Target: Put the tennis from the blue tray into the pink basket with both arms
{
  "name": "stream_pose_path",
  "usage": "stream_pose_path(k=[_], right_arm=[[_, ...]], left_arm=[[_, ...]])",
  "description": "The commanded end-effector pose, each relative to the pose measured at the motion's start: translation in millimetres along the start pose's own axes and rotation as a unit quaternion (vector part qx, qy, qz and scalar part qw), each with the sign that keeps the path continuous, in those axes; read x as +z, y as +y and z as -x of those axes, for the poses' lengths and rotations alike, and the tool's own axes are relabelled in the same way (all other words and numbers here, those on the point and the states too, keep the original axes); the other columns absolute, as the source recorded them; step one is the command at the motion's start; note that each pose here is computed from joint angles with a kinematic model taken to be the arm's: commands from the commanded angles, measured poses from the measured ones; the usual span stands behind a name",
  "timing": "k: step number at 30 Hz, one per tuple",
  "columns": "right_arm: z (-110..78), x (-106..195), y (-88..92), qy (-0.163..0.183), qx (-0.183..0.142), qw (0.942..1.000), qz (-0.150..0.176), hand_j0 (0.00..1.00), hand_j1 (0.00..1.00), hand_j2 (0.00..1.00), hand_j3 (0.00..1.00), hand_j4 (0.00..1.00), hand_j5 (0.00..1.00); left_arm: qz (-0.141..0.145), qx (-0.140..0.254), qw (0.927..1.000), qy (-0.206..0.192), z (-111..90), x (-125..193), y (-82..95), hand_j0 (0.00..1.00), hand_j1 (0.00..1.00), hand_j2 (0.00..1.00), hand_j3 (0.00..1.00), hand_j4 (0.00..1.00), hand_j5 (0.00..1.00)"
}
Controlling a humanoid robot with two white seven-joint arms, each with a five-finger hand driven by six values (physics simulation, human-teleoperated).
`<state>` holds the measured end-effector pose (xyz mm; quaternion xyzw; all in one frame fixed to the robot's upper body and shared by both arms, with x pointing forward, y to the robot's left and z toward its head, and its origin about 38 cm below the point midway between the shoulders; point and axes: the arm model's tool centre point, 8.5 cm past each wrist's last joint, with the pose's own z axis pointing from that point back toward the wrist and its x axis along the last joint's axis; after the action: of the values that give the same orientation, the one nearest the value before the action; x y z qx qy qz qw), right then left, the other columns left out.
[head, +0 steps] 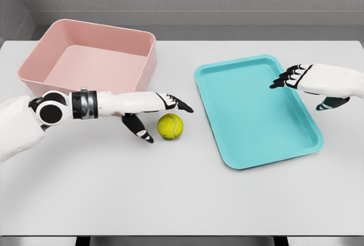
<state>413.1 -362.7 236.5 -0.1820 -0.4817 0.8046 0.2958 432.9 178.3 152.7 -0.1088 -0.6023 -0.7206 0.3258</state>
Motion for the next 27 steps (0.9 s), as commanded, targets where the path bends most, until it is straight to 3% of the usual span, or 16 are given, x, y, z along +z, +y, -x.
stream_pose_path(k=[1, 27], right_arm=[[0.5, 1, -0.5, 0.001, -0.002, 1.0, 0.001, 1.0, 1.0, 1.0, 1.0, 1.0, 1.0], [-1.1, -1, -0.1, -0.002, -0.003, 1.0, 0.003, 1.0, 1.0, 1.0, 1.0, 1.0, 1.0]], left_arm=[[0.002, 0.009, 1.0, 0.001, 3, -6, -4.4, 1.0, 1.0, 1.0, 1.0, 1.0, 1.0], [0.003, 0.025, 0.9996, 0.011, 15, -20, -10.5, 1.0, 1.0, 1.0, 1.0, 1.0, 1.0]])
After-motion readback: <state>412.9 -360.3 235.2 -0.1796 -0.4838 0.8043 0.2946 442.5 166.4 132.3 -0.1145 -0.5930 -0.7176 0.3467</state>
